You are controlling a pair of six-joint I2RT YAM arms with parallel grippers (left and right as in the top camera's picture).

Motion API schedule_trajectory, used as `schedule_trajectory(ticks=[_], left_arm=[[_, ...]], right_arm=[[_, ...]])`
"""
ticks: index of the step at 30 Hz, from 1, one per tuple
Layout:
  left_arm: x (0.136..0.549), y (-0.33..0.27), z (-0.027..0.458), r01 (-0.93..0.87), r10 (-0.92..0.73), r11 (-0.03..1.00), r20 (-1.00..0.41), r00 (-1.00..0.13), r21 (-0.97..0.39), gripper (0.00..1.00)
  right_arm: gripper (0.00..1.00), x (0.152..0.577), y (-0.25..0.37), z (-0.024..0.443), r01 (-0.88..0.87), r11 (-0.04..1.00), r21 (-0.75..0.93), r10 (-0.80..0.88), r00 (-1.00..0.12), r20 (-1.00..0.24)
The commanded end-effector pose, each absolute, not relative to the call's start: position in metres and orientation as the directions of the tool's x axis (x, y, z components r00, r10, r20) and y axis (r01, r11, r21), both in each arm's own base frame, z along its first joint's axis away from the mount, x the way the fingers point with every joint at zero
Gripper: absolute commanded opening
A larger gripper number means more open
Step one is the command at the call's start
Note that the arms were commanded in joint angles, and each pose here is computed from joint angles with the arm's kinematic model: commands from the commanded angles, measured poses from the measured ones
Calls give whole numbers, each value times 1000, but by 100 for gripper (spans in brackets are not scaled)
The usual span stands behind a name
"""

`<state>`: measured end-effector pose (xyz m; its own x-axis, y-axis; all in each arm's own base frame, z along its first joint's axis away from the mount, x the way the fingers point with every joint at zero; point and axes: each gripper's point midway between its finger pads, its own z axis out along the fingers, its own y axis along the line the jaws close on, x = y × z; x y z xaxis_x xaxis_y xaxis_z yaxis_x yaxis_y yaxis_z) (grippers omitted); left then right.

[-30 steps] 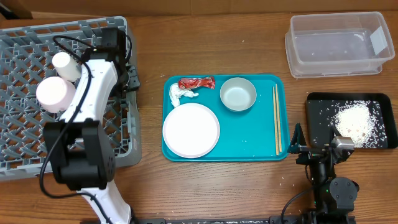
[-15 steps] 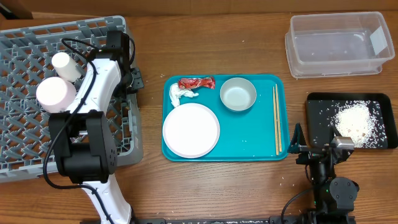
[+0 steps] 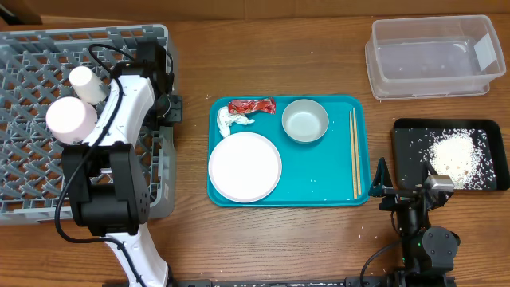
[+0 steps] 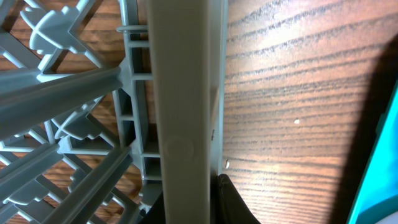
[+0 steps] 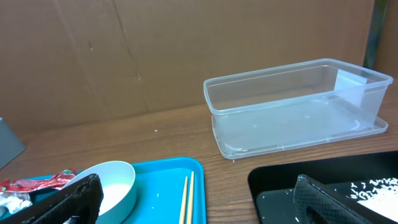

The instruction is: Sort waste into correct bins and load items into the dishwasher

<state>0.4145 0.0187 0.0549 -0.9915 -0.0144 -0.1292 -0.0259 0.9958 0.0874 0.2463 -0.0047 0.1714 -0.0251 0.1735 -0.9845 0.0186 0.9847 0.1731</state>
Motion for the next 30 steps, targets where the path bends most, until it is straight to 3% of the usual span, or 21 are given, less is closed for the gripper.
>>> schedule_trajectory(ticks=[1, 6, 22, 24, 25, 27, 28, 30], left_arm=[[410, 13, 46, 116, 121, 991, -93, -988, 63, 4], [403, -7, 46, 238, 234, 970, -85, -969, -45, 4], [395, -10, 47, 186, 182, 980, -54, -982, -70, 4], [397, -9, 50, 167, 163, 983, -56, -985, -71, 8], [399, -9, 53, 159, 155, 985, -62, -986, -70, 15], [403, -9, 61, 147, 142, 987, -70, -987, -69, 49], [405, -9, 65, 139, 134, 988, -75, -988, -69, 100], [410, -9, 77, 127, 121, 990, -90, -989, -68, 100]], right_arm=[[100, 247, -3, 169, 10, 986, 166, 167, -24, -986], [100, 247, -3, 169, 10, 986, 166, 167, -24, -986], [100, 247, -3, 169, 10, 986, 166, 167, -24, -986], [100, 247, -3, 169, 10, 986, 166, 167, -24, -986], [100, 247, -3, 169, 10, 986, 166, 167, -24, -986], [100, 247, -3, 169, 10, 986, 166, 167, -24, -986], [100, 247, -3, 169, 10, 986, 166, 167, -24, -986], [100, 247, -3, 169, 10, 986, 166, 167, -24, -986]])
